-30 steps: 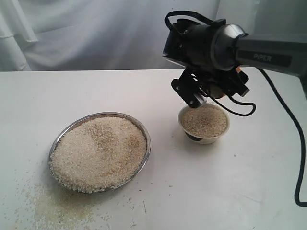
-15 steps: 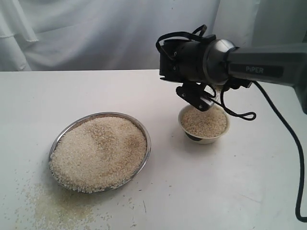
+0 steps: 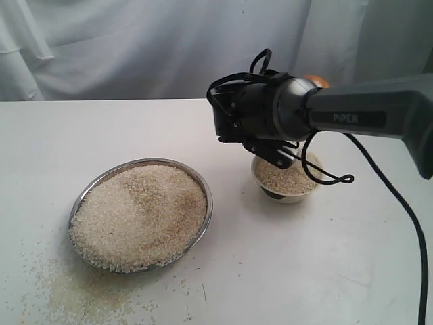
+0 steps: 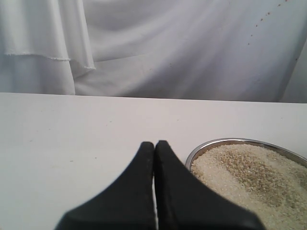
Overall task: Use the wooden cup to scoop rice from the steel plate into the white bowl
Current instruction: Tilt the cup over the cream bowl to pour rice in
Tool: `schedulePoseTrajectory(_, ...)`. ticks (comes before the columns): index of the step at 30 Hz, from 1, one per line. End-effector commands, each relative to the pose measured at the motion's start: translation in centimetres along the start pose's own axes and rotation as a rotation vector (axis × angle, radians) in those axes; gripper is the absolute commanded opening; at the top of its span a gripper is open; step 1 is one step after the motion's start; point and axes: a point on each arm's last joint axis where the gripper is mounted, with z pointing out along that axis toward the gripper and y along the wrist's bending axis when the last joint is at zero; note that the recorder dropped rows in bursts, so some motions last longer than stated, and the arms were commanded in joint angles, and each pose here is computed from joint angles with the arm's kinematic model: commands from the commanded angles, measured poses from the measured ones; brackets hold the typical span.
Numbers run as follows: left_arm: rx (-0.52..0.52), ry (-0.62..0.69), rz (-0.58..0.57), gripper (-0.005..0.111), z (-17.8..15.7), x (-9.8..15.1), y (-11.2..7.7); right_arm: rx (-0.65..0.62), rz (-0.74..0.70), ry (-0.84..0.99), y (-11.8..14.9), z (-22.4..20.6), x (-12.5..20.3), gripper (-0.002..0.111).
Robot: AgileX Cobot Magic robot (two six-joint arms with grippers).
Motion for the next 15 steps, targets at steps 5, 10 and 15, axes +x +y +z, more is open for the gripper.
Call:
schedulePoseTrajectory(5, 0.004, -0.005, 0.001, 0.0, 0.0, 0.1, 0.0, 0.051, -0.035, 0.069, -0.5, -1.1, 0.5, 0.0)
schedulePoseTrajectory(10, 0.004, -0.005, 0.001, 0.0, 0.0, 0.1, 0.0, 0.098, -0.151, 0.184, -0.3, -0.9, 0.0, 0.0)
schedulePoseTrajectory(15, 0.004, -0.005, 0.001, 0.0, 0.0, 0.1, 0.0, 0.112, -0.21, 0.214, 0.5, -0.5, -1.2, 0.0)
